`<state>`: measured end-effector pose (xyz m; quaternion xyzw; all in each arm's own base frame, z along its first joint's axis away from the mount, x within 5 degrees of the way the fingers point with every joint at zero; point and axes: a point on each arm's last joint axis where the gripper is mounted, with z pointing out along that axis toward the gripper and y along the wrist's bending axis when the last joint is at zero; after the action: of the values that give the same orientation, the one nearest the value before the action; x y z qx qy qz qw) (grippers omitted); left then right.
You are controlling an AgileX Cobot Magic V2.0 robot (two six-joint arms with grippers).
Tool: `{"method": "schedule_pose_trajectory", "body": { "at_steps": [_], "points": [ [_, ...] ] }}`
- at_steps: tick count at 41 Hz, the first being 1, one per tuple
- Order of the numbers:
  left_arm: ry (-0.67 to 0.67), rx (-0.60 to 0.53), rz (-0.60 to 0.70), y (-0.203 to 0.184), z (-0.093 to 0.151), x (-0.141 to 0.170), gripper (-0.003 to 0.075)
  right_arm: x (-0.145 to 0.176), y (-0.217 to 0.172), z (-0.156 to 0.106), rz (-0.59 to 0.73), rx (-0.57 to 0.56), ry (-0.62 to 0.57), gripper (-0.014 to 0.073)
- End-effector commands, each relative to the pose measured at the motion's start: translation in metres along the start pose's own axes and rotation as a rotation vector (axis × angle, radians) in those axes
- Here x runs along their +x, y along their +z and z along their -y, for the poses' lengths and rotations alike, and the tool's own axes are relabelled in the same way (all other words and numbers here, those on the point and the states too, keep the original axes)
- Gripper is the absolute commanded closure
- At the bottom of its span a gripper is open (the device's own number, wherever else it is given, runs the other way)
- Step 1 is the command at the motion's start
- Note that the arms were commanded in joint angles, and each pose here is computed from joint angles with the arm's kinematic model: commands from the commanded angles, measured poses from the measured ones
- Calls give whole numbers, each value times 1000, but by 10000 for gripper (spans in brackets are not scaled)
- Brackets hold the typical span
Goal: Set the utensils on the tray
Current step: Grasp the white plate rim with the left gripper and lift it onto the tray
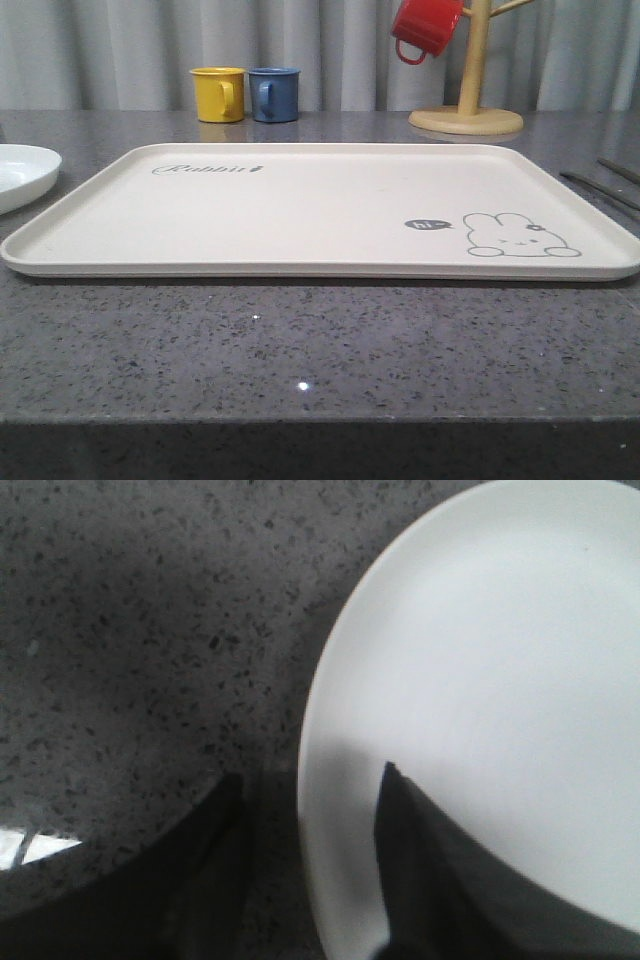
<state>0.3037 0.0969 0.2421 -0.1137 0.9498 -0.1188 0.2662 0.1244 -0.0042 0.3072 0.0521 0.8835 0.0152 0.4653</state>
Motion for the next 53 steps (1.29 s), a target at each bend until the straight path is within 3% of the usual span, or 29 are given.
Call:
{"method": "schedule_pose_trajectory", "body": {
  "at_steps": [1,3,10,24,34,42,53],
  "points": [
    [-8,16,73,-13,7,-10,655,-13,-4,0,84,4,-7,185],
    [-11,22,69,-13,7,-9,729,-13,-4,0,84,4,-7,185],
    [-12,50,103,-26,15,-14,738,-13,-4,0,84,4,-7,185],
    [233,277,143,-73,100,-35,738,-13,-4,0,84,4,-7,185],
    [384,381,106,-53,164,-22,738,-13,-4,0,84,4,-7,185],
    [452,437,5,-22,197,-6,738,-13,-4,0,84,4,-7,185],
    [452,436,-87,18,205,2,738,-13,-4,0,84,4,-7,185]
  ]
}}
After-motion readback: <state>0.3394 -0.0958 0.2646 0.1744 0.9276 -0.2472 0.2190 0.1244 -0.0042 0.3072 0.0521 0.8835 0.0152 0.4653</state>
